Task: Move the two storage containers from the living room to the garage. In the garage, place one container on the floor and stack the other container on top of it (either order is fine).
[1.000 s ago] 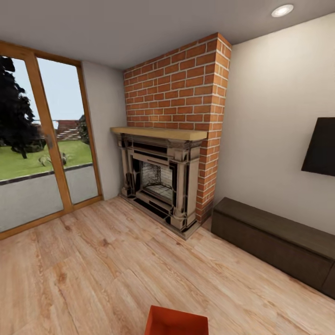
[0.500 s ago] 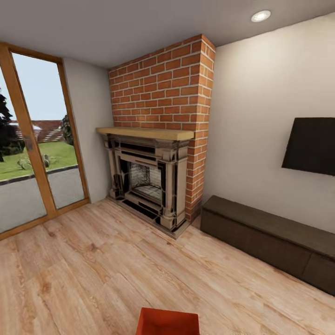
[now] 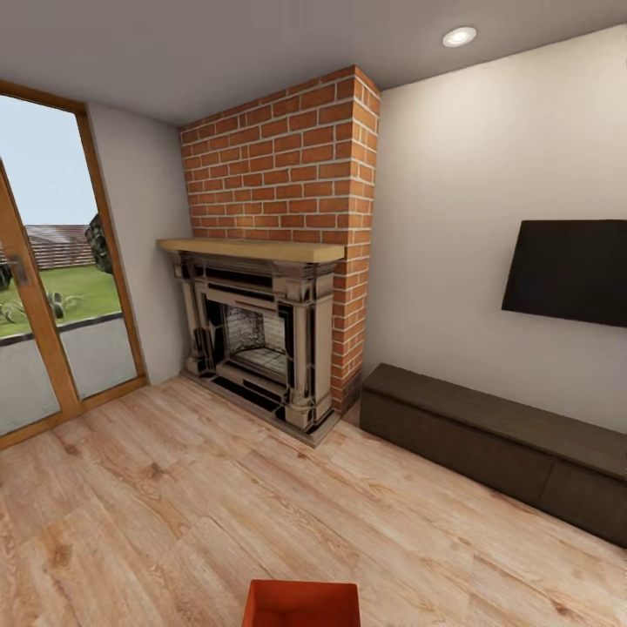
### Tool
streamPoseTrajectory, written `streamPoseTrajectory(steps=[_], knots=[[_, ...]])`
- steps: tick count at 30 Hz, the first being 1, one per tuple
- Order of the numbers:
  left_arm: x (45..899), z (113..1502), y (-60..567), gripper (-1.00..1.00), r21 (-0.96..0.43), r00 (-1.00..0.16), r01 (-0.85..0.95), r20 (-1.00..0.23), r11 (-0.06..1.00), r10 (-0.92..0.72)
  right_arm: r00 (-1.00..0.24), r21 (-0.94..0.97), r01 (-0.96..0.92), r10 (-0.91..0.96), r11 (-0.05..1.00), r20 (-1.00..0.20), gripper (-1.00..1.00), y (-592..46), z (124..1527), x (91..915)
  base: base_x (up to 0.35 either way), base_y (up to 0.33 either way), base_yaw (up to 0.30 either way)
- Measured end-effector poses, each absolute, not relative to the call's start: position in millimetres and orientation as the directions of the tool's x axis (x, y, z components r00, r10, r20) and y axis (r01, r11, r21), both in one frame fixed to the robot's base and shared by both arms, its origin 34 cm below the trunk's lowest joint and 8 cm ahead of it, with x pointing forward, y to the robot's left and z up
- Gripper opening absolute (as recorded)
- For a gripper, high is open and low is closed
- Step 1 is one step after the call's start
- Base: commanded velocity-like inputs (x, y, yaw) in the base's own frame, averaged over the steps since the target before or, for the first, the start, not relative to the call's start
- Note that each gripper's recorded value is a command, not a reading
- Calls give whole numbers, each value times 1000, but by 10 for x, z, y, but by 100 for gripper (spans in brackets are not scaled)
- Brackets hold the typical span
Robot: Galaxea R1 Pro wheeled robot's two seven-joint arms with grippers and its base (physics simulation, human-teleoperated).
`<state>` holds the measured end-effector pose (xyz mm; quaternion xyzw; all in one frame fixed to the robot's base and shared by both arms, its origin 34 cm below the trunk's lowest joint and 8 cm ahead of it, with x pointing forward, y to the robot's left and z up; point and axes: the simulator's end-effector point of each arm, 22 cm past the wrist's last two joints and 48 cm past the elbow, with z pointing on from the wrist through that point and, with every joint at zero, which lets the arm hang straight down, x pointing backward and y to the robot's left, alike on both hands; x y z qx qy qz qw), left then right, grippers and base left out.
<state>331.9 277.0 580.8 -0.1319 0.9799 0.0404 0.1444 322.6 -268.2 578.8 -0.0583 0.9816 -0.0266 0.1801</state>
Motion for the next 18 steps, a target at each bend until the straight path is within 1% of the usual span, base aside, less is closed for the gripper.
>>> streamPoseTrajectory(steps=[11, 18], knots=[[3317, 5807, 2761, 100, 40, -924, -270, -293, 962, -247, -928, -77, -111, -131, 991, -349, 100, -2691, 5788, 3226, 0, 1, -1], [3317, 5807, 2758, 100, 39, -924, -270, -293, 962, -248, -928, -76, -110, -129, 991, -350, 100, -2684, 5788, 3227, 0, 128, 0]])
